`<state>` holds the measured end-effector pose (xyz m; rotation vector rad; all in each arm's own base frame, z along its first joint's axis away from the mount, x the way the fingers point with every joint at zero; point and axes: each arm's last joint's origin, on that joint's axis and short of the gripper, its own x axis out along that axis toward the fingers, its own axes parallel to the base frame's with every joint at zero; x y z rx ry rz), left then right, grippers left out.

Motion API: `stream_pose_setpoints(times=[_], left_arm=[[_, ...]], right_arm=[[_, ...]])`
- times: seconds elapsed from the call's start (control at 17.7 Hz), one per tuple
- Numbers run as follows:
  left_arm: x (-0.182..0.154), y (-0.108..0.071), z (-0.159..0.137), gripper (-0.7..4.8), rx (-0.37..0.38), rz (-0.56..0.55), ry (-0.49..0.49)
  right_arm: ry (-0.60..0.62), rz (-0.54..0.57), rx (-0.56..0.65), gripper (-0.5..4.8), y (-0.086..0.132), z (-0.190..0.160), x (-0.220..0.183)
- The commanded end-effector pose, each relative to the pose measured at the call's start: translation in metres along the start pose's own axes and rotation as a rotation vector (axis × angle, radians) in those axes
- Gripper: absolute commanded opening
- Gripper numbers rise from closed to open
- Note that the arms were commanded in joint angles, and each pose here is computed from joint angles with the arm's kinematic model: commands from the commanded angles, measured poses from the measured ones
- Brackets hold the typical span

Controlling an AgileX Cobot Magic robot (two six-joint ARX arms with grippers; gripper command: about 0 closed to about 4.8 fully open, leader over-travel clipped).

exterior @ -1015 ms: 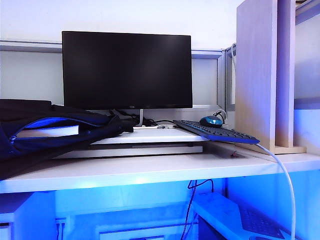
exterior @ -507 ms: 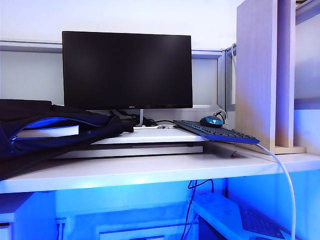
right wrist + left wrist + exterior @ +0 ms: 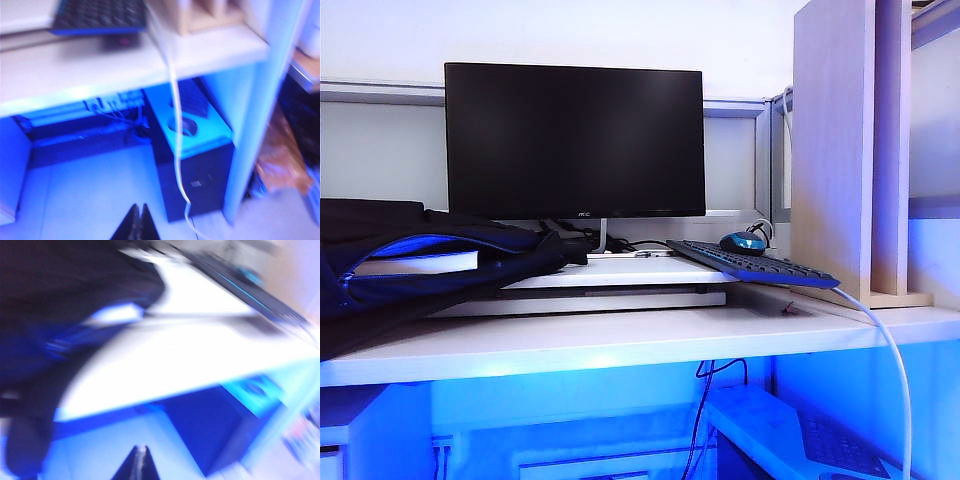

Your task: Pick up the book on the desk and put it into the open backpack.

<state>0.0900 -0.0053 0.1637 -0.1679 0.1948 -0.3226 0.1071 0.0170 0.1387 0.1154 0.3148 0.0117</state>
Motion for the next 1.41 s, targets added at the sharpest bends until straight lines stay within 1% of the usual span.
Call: stream_pose_setpoints(times=[0.06,0.11,0.17,0.23,0.28,0.34,0.45,0.51,0.56,0.62,0.79,1.41], left_arm=[[0.001,-0.004,0.007,-0.06,0.085,-0.012,-0.071],[0.0,-0.004,0.011,-0.06,0.101,-0.011,-0.104],[0.0,-0.004,0.012,-0.06,0.147,-0.005,-0.116],[0.0,-0.003,0.012,-0.06,0.191,0.026,-0.12],[0.0,-0.001,0.012,-0.06,0.2,0.107,-0.125],[-0.001,0.002,0.013,-0.06,0.212,0.215,-0.132],[-0.001,0.004,0.013,-0.06,0.238,0.303,-0.131],[-0.002,0.007,0.012,-0.06,0.229,0.388,-0.125],[-0.002,0.008,0.01,-0.06,0.216,0.428,-0.101],[-0.002,0.009,0.001,-0.03,0.199,0.418,-0.011],[-0.002,0.01,-0.002,-0.03,0.194,0.419,0.025],[-0.002,0.01,-0.002,-0.03,0.194,0.419,0.024]], right_arm=[[-0.022,0.002,0.031,-0.05,-0.008,0.003,0.001],[-0.052,-0.008,0.019,-0.05,-0.011,0.007,0.001],[-0.072,-0.015,0.023,-0.05,-0.012,0.009,0.001],[-0.079,-0.016,0.023,-0.05,-0.012,0.009,0.001],[-0.078,-0.015,0.024,-0.05,-0.012,0.009,0.001],[-0.073,-0.016,0.024,-0.05,-0.012,0.009,0.001],[-0.07,-0.021,0.024,-0.05,-0.012,0.008,0.001],[-0.069,-0.018,0.025,-0.05,-0.012,0.008,0.001],[-0.066,-0.017,0.024,-0.05,-0.012,0.008,0.001],[-0.067,-0.017,0.024,-0.05,-0.012,0.008,0.001],[-0.067,-0.018,0.024,-0.05,-0.012,0.008,0.001],[-0.067,-0.018,0.024,-0.05,-0.012,0.008,0.001]])
